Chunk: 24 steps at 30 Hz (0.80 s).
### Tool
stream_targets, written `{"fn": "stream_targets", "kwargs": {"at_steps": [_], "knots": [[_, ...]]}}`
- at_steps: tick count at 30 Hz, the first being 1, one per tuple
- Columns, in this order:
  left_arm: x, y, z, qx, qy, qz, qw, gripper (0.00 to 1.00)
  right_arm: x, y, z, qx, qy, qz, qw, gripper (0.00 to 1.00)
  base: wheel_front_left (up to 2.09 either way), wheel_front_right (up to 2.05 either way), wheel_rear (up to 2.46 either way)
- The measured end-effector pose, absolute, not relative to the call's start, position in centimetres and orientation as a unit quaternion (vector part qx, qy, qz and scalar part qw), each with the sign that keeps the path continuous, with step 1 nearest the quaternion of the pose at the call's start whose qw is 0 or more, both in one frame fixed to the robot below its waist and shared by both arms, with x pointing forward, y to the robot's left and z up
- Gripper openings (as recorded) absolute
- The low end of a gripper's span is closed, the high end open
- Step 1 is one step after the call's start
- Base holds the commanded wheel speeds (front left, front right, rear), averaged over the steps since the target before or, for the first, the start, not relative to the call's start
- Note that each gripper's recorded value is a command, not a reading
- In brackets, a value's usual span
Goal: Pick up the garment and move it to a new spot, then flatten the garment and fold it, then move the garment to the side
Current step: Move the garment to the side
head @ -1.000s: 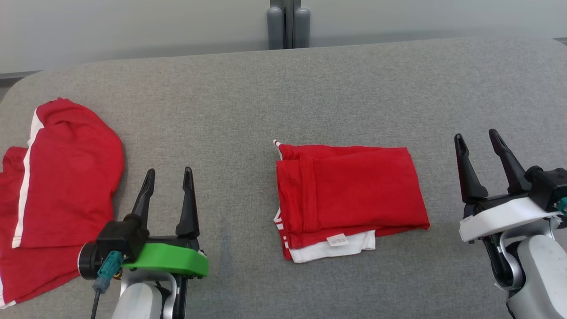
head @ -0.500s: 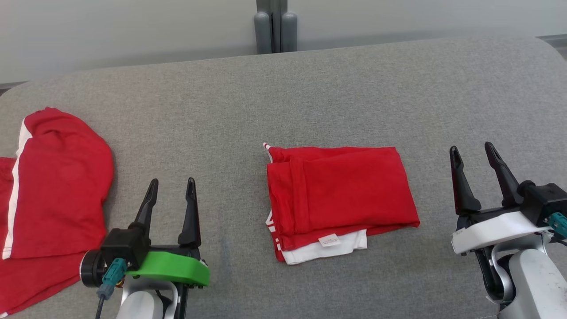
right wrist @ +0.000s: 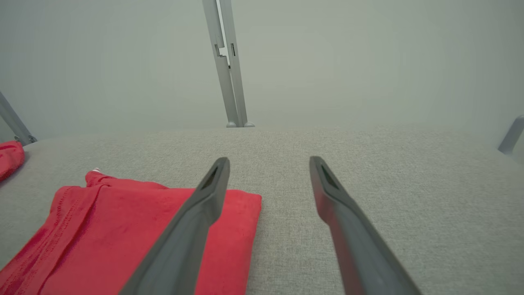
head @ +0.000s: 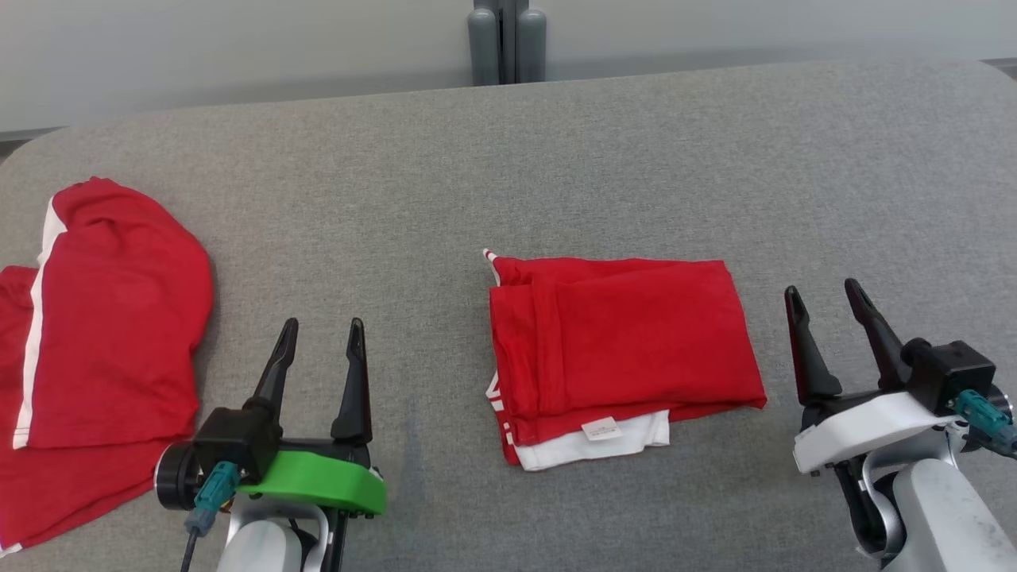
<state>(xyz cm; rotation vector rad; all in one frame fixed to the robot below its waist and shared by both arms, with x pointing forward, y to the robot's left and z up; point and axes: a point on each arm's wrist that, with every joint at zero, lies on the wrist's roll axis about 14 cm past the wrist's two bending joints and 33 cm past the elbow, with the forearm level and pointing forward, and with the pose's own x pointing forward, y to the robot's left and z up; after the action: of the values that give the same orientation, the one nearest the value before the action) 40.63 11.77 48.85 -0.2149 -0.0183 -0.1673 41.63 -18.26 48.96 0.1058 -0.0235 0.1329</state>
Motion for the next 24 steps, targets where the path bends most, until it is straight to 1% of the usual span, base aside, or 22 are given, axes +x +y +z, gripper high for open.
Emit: {"fn": "stream_targets", "kwargs": {"at_steps": [5,9,16,22,23,24], "knots": [[40.4,12.0,48.4,-0.106,-0.003,-0.081,0.991,1.00,41.3,-16.8,44.7,0.074,0.055,0.076,0.993,1.00,0.00,0.00,0.00],[40.5,12.2,47.6,-0.105,0.009,-0.077,0.992,1.00,42.0,-15.9,42.4,0.085,0.093,0.082,0.989,1.00,0.00,0.00,0.00],[40.5,12.9,46.2,-0.098,0.027,-0.067,0.993,1.00,43.4,-14.4,39.4,0.108,0.139,0.085,0.981,1.00,0.00,0.00,0.00],[40.6,13.5,46.1,-0.096,0.028,-0.059,0.993,1.00,43.8,-13.5,37.5,0.097,0.172,0.098,0.975,1.00,0.00,0.00,0.00],[40.6,13.5,46.2,-0.095,0.027,-0.059,0.993,1.00,43.9,-13.4,37.4,0.097,0.173,0.099,0.975,0.49,0.00,0.00,0.00],[40.7,13.4,46.3,-0.094,0.024,-0.060,0.993,1.00,44.0,-13.3,37.4,0.097,0.174,0.100,0.975,0.12,0.00,0.00,0.00]]}}
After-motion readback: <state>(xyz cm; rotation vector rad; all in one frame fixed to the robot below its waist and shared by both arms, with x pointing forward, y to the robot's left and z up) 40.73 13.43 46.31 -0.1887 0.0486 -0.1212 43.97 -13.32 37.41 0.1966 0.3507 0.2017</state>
